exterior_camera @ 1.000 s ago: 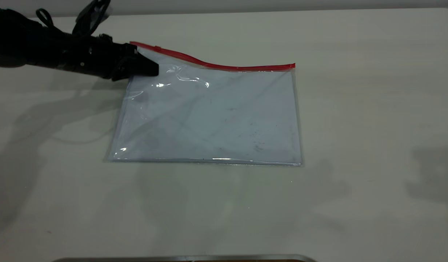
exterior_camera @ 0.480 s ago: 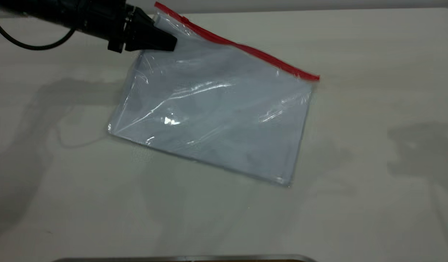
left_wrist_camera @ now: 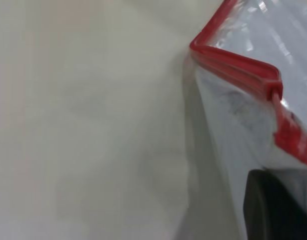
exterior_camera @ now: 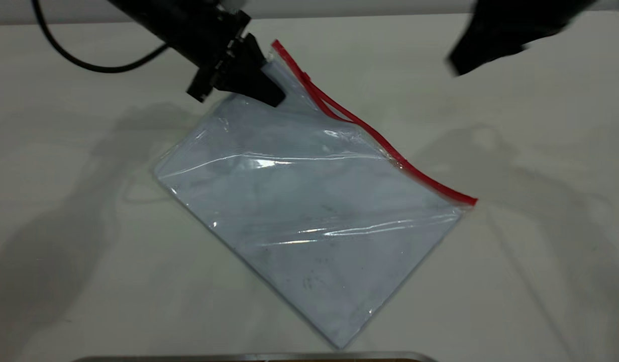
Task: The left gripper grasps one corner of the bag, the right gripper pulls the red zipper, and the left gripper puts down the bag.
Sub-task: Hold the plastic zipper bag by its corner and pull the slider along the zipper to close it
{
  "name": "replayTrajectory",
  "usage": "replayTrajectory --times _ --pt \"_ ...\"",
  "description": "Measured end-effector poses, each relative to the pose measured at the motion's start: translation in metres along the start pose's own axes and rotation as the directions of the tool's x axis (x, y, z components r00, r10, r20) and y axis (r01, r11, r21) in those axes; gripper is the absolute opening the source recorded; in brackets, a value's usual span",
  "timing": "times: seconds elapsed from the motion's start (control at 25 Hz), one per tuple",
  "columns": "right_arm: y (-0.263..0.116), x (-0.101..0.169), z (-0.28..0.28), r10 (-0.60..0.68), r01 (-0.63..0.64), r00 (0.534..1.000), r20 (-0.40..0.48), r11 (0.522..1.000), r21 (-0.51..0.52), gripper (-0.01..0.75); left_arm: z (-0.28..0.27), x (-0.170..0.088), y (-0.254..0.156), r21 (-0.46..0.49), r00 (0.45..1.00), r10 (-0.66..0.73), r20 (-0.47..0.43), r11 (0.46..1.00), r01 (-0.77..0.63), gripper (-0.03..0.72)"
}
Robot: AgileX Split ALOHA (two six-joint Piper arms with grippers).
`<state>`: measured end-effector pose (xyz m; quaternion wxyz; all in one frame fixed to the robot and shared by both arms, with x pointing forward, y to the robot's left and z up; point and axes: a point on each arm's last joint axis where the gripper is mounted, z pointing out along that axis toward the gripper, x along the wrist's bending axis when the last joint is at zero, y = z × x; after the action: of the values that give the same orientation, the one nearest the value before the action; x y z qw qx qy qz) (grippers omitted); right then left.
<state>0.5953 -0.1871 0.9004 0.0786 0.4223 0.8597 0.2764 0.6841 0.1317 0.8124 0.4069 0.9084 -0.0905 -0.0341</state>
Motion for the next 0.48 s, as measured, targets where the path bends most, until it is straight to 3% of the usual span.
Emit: replayTrajectory --times 0.2,0.48 --pt "0.016 0.014 0.047 -0.121 0.121 0.988 -0.093 0.993 -0.009 0.512 0.013 0.000 0.009 0.028 1.000 0.029 -0.010 0.999 -0.028 0.052" --pt "0.025 0.020 0.075 -0.147 0.133 0.965 -0.218 0.988 -0.075 0.512 0.016 -0.001 0.012 0.025 0.999 0.035 0.004 0.999 -0.035 0.052"
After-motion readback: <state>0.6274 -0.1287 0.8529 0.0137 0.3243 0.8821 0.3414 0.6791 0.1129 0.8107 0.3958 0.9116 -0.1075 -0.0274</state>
